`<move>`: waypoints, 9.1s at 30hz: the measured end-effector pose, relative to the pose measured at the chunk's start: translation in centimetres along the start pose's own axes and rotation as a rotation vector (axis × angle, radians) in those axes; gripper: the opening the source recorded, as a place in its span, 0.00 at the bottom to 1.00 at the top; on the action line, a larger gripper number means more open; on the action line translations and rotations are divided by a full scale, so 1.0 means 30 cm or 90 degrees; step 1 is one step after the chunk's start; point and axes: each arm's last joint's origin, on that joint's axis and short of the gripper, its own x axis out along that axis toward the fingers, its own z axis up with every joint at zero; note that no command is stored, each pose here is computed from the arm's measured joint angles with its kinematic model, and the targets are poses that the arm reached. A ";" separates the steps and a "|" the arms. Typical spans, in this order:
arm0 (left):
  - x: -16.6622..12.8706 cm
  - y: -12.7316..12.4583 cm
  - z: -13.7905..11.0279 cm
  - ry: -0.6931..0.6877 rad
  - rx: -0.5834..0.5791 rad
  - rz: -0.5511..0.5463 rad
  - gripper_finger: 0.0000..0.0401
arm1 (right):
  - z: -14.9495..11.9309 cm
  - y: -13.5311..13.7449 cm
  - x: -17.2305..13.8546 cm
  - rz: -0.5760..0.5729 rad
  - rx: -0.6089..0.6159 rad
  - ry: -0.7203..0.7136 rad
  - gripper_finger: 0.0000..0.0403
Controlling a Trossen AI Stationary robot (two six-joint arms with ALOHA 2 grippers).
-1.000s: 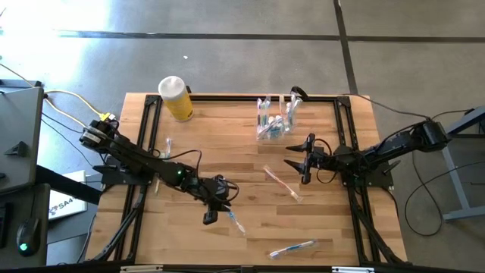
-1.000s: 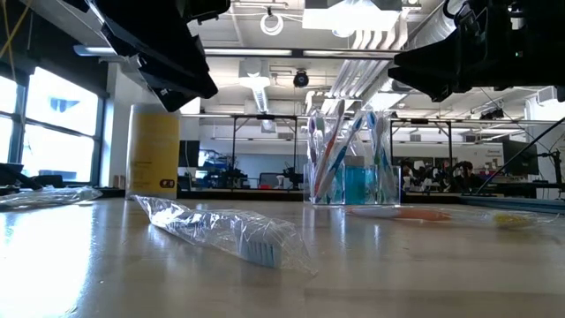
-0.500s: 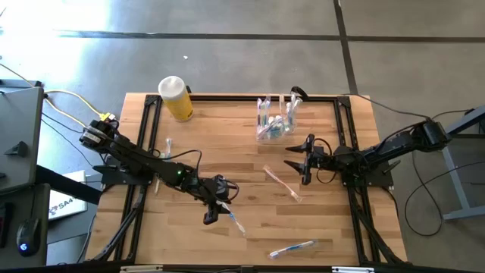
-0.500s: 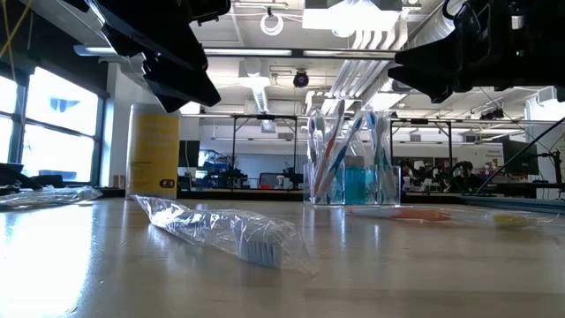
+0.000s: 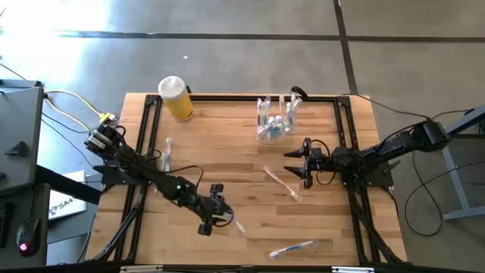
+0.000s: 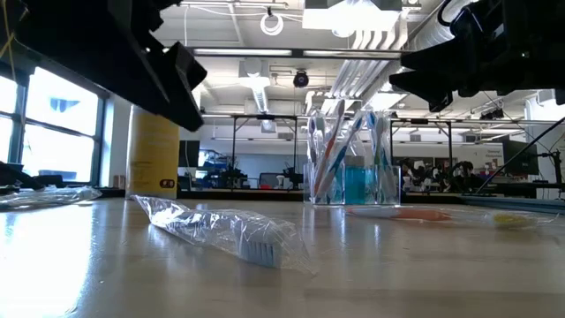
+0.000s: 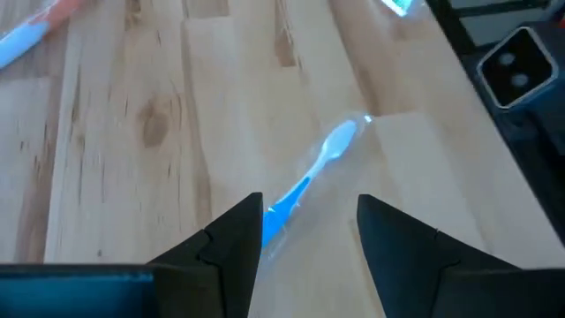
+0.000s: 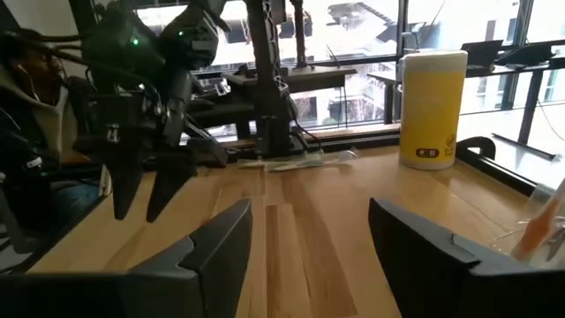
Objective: Pick & Place toothbrushing station
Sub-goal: Put the blue toothbrush into the transparent organizer
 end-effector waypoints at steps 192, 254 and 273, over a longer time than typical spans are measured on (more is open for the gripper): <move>0.105 1.104 -0.079 -0.615 -0.071 0.087 0.13 | -0.181 0.286 -0.007 0.030 0.229 0.169 0.55; 0.007 1.075 0.016 -0.641 -0.022 -0.024 0.44 | -0.182 0.287 -0.008 0.035 0.225 0.172 0.55; -0.128 0.946 0.187 -0.532 0.054 0.031 0.44 | -0.188 0.286 -0.010 0.035 0.204 0.183 0.55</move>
